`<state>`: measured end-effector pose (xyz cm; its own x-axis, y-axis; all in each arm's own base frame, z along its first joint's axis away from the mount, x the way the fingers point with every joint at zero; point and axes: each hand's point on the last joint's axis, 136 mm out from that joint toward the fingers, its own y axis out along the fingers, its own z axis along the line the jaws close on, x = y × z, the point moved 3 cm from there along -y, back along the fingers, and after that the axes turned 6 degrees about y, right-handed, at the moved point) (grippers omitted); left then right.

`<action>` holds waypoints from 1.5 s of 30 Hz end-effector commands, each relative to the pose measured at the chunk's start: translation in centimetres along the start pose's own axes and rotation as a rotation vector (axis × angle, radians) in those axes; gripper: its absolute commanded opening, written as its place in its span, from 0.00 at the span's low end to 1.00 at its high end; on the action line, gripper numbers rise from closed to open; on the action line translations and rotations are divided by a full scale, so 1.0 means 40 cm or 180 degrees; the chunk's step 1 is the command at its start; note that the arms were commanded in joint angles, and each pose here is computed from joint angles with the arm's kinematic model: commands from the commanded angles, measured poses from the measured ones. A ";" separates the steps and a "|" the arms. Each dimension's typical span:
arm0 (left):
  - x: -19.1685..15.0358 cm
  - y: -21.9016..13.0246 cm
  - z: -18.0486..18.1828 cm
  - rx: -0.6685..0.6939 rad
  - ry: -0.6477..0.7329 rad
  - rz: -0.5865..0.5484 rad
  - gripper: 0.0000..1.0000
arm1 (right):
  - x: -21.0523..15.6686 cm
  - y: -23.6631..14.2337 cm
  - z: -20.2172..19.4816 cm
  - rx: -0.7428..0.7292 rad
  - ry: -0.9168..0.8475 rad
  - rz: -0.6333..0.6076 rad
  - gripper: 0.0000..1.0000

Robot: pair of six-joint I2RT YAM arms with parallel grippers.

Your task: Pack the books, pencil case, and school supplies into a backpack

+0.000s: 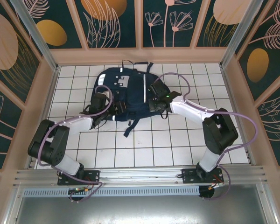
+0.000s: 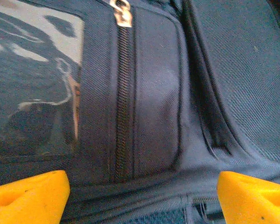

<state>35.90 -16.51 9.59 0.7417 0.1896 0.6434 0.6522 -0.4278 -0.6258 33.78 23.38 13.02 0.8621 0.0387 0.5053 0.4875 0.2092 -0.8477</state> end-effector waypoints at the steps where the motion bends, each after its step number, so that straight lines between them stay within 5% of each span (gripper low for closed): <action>1: 0.006 0.039 0.121 0.0786 -0.0002 0.0054 0.84 | -0.024 -0.045 -0.046 0.0011 -0.0010 0.0147 0.00; 5: 0.072 0.092 0.138 0.0969 0.0110 -0.0045 0.83 | -0.054 -0.070 0.021 0.0559 0.0089 0.0336 0.00; 9: 0.143 0.144 0.147 0.1009 0.0142 0.0016 0.68 | -0.046 -0.099 0.102 0.1232 0.0186 0.0372 0.00; 17: 0.220 0.020 0.065 0.0760 -0.0069 -0.0052 0.81 | 0.016 -0.069 0.266 0.2324 0.0378 0.0576 0.00; 22: 0.198 -0.090 -0.012 0.0275 -0.0377 0.0025 0.82 | 0.035 -0.045 0.362 0.2436 0.0151 0.0564 0.00; 28: 0.062 -0.121 -0.056 -0.0496 -0.1109 0.0294 0.73 | 0.028 -0.040 0.420 0.2563 0.0027 0.0605 0.00; 34: 0.020 -0.107 -0.037 -0.0563 -0.1370 0.0250 0.74 | 0.015 -0.070 0.448 0.2647 -0.0075 0.0614 0.00; 45: 0.096 -0.114 -0.053 -0.0567 -0.1399 -0.0032 0.74 | -0.023 -0.046 0.414 0.2289 -0.0047 0.0581 0.00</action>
<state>33.63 -15.71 11.76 0.8198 0.4964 0.2854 0.5559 -0.5703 -0.6048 30.86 38.67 15.00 0.9362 0.1294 0.3267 0.1162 0.7635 -0.6353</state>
